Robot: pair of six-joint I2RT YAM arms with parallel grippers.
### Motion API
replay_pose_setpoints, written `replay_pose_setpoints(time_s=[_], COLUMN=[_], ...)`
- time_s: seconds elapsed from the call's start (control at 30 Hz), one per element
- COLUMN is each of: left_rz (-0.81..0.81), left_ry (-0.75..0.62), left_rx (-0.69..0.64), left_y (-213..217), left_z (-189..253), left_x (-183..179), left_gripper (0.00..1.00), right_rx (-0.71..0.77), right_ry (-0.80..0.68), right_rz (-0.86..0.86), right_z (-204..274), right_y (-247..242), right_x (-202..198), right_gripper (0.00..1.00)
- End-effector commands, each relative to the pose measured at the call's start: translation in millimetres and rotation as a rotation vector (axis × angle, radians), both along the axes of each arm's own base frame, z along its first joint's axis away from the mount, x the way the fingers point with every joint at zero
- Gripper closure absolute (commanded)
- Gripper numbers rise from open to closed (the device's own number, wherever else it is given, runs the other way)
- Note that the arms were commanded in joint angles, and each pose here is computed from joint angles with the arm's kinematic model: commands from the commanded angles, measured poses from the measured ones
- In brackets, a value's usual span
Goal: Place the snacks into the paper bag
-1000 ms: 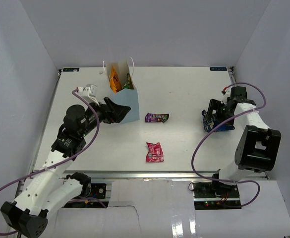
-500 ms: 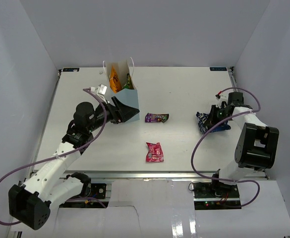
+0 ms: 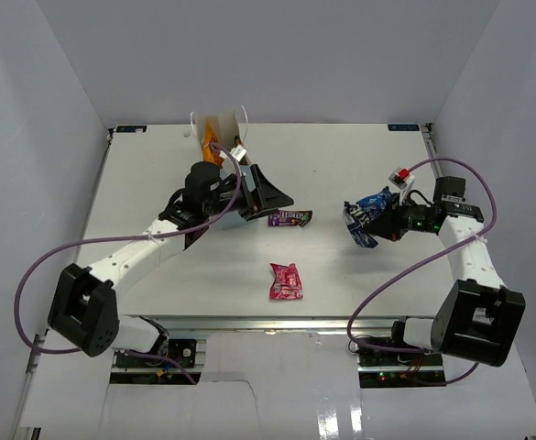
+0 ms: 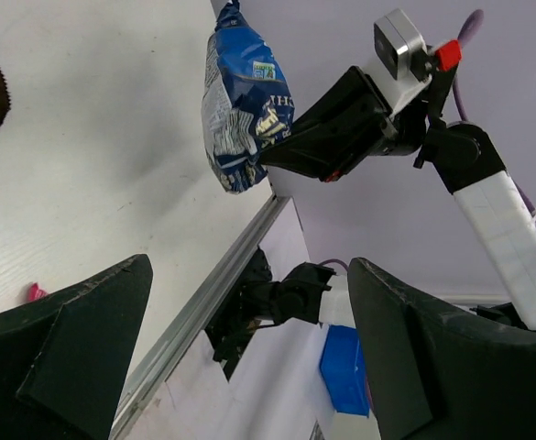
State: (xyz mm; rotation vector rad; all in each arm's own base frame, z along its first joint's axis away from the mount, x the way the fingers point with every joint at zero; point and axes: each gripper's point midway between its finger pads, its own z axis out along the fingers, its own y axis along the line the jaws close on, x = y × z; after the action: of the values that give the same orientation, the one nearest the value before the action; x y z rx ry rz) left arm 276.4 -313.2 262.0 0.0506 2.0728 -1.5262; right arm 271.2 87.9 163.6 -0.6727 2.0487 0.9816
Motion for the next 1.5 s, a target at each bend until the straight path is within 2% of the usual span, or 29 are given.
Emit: replay_pose_setpoints(time_s=[0.0, 0.33, 0.63, 0.73, 0.83, 0.87, 1.0, 1.07, 1.13, 1.17, 1.2, 1.27, 1.37, 1.47], left_rz=[-0.089, -0.207, -0.352, -0.392, -0.419, -0.420, -0.404, -0.386, -0.354, -0.339, -0.322, -0.253, -0.139, -0.038], left_ry=[0.014, 0.047, 0.098, 0.095, 0.107, 0.106, 0.071, 0.026, -0.006, -0.026, -0.064, -0.120, -0.211, -0.296], left_rx=[-0.042, -0.032, 0.012, 0.008, 0.012, 0.010, 0.022, 0.043, 0.072, 0.085, 0.106, 0.138, 0.196, 0.230], left_y=[-23, -80, -127, -138, -146, -146, -144, -141, -138, -135, -128, -119, -92, -59], left_z=[16, 8, -9, -7, -11, -10, -4, 2, 7, 10, 17, 25, 47, 83], left_x=[-4, 8, -21, -30, -37, -36, -34, -31, -26, -23, -21, -10, 5, 15], left_gripper=[0.02, 0.02, 0.02, 0.06, 0.24, 0.38, 0.69, 0.75, 0.80, 0.81, 0.84, 0.90, 0.99, 1.00], right_rx=[0.044, -0.049, -0.080, -0.071, -0.061, -0.057, -0.061, -0.069, -0.071, -0.080, -0.076, -0.074, -0.070, -0.068], right_ry=[-0.182, -0.428, -0.561, -0.571, -0.575, -0.572, -0.577, -0.572, -0.572, -0.572, -0.564, -0.563, -0.571, -0.587], right_rz=[0.172, 0.411, 0.484, 0.494, 0.500, 0.501, 0.496, 0.490, 0.486, 0.476, 0.468, 0.461, 0.445, 0.430], right_z=[31, 65, 87, 88, 89, 89, 89, 87, 88, 88, 90, 94, 102, 110], right_y=[20, 71, 90, 94, 97, 97, 96, 95, 94, 93, 93, 92, 91, 89], right_x=[-19, -61, -61, -62, -65, -66, -69, -71, -73, -72, -73, -74, -76, -75], right_gripper=[0.92, 0.92, 0.92, 0.92, 0.92, 0.92, 0.92, 0.92, 0.84, 0.74, 0.53, 0.27, 0.19, 0.16])
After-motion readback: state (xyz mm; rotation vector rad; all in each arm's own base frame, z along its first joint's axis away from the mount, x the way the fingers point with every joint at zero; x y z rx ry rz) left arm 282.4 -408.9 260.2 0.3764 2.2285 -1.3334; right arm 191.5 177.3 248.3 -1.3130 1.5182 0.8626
